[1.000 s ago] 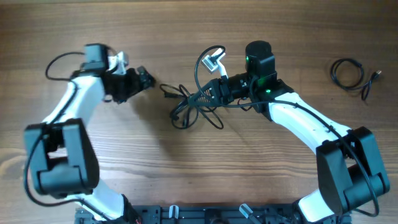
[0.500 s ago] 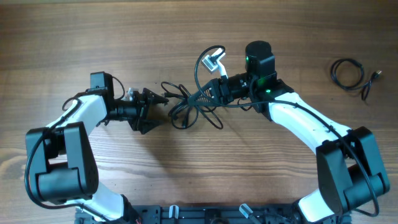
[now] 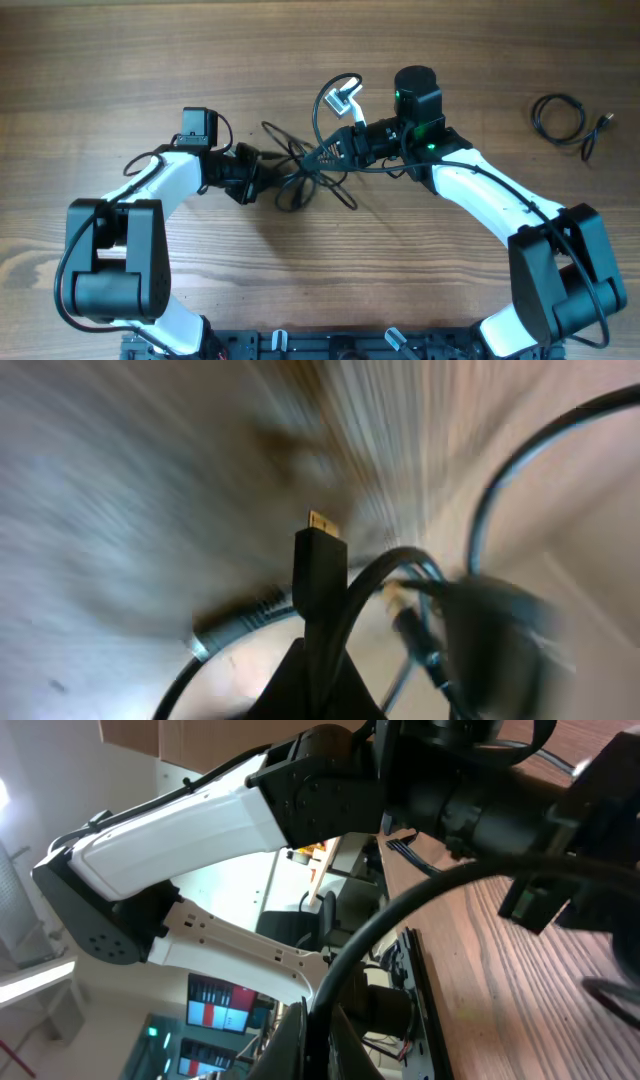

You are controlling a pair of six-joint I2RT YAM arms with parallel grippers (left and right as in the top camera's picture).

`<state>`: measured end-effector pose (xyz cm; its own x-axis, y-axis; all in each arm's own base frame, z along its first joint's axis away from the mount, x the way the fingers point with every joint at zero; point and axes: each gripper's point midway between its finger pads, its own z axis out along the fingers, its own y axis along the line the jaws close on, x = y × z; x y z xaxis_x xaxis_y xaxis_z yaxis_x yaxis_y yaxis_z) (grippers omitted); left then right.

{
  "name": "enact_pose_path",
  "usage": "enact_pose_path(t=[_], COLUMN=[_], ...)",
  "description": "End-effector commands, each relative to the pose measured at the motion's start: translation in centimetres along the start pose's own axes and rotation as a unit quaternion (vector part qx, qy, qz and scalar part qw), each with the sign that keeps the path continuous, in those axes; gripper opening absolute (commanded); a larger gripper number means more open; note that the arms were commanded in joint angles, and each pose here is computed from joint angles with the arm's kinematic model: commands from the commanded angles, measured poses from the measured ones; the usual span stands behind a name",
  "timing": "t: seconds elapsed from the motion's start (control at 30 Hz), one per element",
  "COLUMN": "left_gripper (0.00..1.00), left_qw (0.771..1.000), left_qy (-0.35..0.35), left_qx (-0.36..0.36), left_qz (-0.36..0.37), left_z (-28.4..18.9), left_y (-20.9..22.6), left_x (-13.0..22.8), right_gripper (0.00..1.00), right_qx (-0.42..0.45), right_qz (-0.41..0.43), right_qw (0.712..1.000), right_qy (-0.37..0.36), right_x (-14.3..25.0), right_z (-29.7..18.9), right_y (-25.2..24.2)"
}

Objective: Untangle cables

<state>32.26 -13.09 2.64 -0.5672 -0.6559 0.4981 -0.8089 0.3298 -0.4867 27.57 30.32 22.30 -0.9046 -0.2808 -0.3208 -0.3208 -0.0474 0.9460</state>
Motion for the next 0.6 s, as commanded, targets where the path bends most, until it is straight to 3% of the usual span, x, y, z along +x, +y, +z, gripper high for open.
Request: enact_pose_path(t=[0.0, 0.1, 0.3, 0.4, 0.57], left_gripper=[0.04, 0.04, 0.04, 0.04, 0.04], left_qw=[0.986, 0.971, 0.944, 0.927, 0.921], left_qy=[-0.152, -0.224, -0.289, -0.304, -0.315], left_qx=[-0.055, -0.079, -0.035, -0.039, -0.05], left_qz=[0.031, -0.011, -0.153, -0.216, -0.224], left_z=[-2.1, -5.5, -13.0, -15.4, -15.9], left_y=[2.0, 4.5, 9.6, 13.0, 13.7], left_x=[-5.9, -10.2, -16.3, -17.3, -17.5], right_gripper=[0.04, 0.04, 0.04, 0.04, 0.05], right_qx=[0.0, 0.007, 0.029, 0.046, 0.132], right_qz=[-0.015, -0.014, -0.008, -0.001, 0.028], right_qw=[1.0, 0.999, 0.995, 0.989, 0.959], right_qy=[-0.009, -0.03, -0.091, -0.137, -0.249], right_x=[-0.5, -1.3, -3.2, -4.2, -5.4], right_z=[-0.9, -2.5, -7.4, -11.2, -18.0], right_y=[0.4, 0.1, -0.9, -1.5, -5.3])
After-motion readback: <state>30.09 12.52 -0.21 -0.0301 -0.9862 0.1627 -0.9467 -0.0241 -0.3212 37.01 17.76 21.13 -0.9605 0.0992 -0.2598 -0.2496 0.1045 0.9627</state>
